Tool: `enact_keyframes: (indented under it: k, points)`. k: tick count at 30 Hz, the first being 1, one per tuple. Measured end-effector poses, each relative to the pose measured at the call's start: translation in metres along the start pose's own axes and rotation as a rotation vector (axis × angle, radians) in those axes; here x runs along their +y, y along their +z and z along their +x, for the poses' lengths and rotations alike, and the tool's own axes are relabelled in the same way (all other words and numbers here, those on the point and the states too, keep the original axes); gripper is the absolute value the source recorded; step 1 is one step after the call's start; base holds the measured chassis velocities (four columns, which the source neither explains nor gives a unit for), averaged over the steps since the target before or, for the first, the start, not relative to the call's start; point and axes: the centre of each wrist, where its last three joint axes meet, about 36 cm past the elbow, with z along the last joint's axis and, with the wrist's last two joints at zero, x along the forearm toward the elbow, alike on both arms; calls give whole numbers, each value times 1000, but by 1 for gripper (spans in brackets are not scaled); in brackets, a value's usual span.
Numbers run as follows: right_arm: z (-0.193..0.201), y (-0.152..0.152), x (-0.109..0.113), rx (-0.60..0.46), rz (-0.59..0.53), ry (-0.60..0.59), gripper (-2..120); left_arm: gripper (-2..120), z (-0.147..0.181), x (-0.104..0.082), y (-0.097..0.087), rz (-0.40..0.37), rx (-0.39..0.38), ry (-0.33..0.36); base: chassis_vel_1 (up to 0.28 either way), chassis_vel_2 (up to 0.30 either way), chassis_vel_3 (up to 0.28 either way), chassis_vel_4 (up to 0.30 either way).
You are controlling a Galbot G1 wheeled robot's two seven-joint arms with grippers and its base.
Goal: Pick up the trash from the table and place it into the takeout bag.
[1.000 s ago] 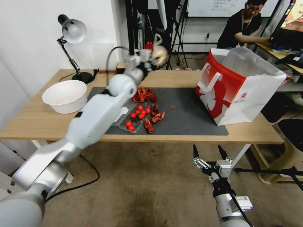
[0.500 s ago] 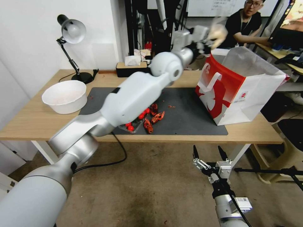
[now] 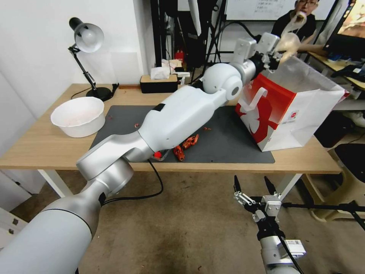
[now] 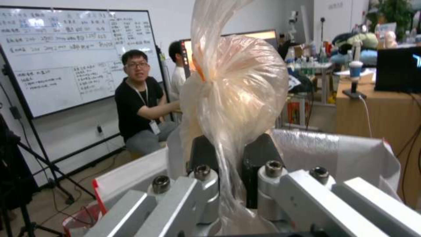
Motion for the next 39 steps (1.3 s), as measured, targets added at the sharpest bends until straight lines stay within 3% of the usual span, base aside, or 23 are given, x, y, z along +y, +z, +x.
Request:
enact_keyframes:
  k: [16,19,22,27,29,30,34,39]
  points:
    - [0,2,-1,0,0,1,100,6,-3,-5,13,-33,33,10,0,0,0,0]
    - [0,2,-1,0,-1,1,100,14,-3,-5,15,-35,37,10,0,0,0,0]
    - [-1,2,0,0,-1,0,100,28,-3,-6,17,-37,40,10,0,0,0,0]
    - [-1,2,0,-1,-2,-1,100,38,-3,-7,17,-39,40,12,0,0,0,0]
    - [-1,2,0,-1,-2,0,100,53,-3,-9,17,-41,38,17,0,0,0,0]
    - [-1,2,0,-1,-2,0,100,53,-3,-9,17,-41,38,17,0,0,0,0]
    - [-1,2,0,-1,-3,0,100,72,-2,-10,17,-41,36,20,0,0,0,0]
    - [-1,2,0,-2,-3,0,100,82,-2,-10,16,-41,36,21,0,0,0,0]
